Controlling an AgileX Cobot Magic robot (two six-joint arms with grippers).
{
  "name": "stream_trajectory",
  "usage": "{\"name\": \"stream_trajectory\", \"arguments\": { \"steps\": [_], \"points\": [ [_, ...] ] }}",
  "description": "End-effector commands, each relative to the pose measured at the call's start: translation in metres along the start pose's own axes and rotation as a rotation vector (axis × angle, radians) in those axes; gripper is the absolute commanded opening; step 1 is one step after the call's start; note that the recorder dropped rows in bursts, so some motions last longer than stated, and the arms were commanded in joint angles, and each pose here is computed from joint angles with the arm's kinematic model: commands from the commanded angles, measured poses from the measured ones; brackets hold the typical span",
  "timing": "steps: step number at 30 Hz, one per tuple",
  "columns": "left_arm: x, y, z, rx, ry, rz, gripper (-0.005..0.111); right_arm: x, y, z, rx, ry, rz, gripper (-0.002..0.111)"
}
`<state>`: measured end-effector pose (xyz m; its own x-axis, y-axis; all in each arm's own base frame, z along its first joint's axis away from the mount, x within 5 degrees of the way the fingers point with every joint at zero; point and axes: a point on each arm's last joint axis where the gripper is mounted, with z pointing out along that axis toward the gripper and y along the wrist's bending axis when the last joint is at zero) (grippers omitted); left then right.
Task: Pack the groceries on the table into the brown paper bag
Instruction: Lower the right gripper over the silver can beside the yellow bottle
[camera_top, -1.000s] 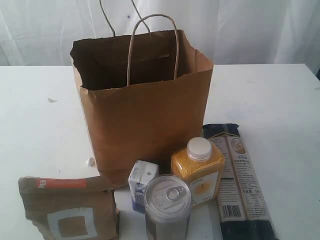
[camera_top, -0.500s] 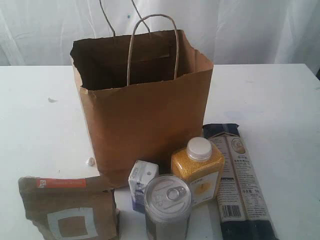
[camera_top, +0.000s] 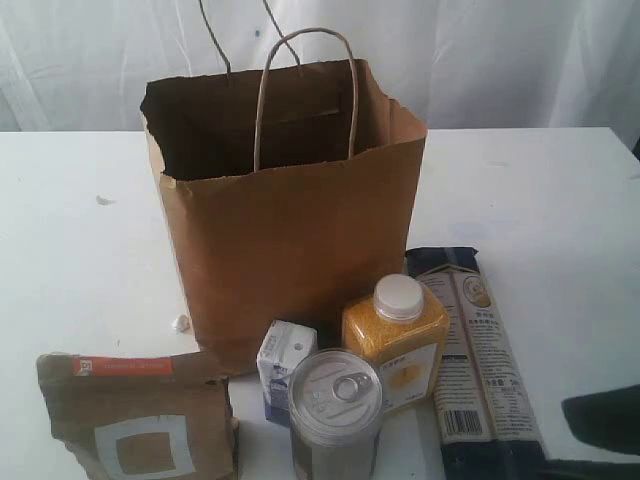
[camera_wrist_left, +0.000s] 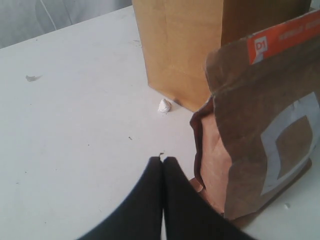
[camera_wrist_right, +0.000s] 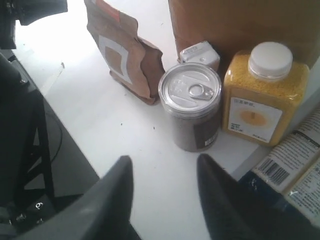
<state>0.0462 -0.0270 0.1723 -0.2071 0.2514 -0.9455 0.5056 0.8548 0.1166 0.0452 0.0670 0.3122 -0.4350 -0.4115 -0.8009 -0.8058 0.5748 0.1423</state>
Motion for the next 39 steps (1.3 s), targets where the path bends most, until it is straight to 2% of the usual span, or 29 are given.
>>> {"name": "stream_trajectory", "arguments": {
  "steps": [1, 6, 16, 23, 31, 39],
  "points": [
    [0.001, -0.001, 0.0, 0.009, -0.008, -0.018, 0.0, -0.008, -0.007, 0.01, -0.033, 0.002, 0.019, 0.062],
    [0.001, -0.001, 0.0, 0.009, -0.008, -0.018, 0.0, -0.016, -0.013, 0.023, -0.109, 0.003, -0.043, 0.062],
    [0.001, -0.001, 0.0, 0.009, -0.008, -0.018, 0.0, -0.035, -0.025, 0.04, -0.164, 0.049, -0.102, 0.062],
    [0.001, -0.001, 0.0, 0.009, -0.008, -0.018, 0.0, -0.044, -0.04, 0.056, -0.101, 0.115, -0.172, 0.062],
    [0.001, -0.001, 0.0, 0.009, -0.008, -0.018, 0.0, -0.045, -0.044, 0.059, -0.048, 0.111, -0.208, 0.062],
    [0.001, -0.001, 0.0, 0.009, -0.008, -0.018, 0.0, -0.045, -0.044, 0.06, -0.049, 0.116, -0.215, 0.062]
  ]
}}
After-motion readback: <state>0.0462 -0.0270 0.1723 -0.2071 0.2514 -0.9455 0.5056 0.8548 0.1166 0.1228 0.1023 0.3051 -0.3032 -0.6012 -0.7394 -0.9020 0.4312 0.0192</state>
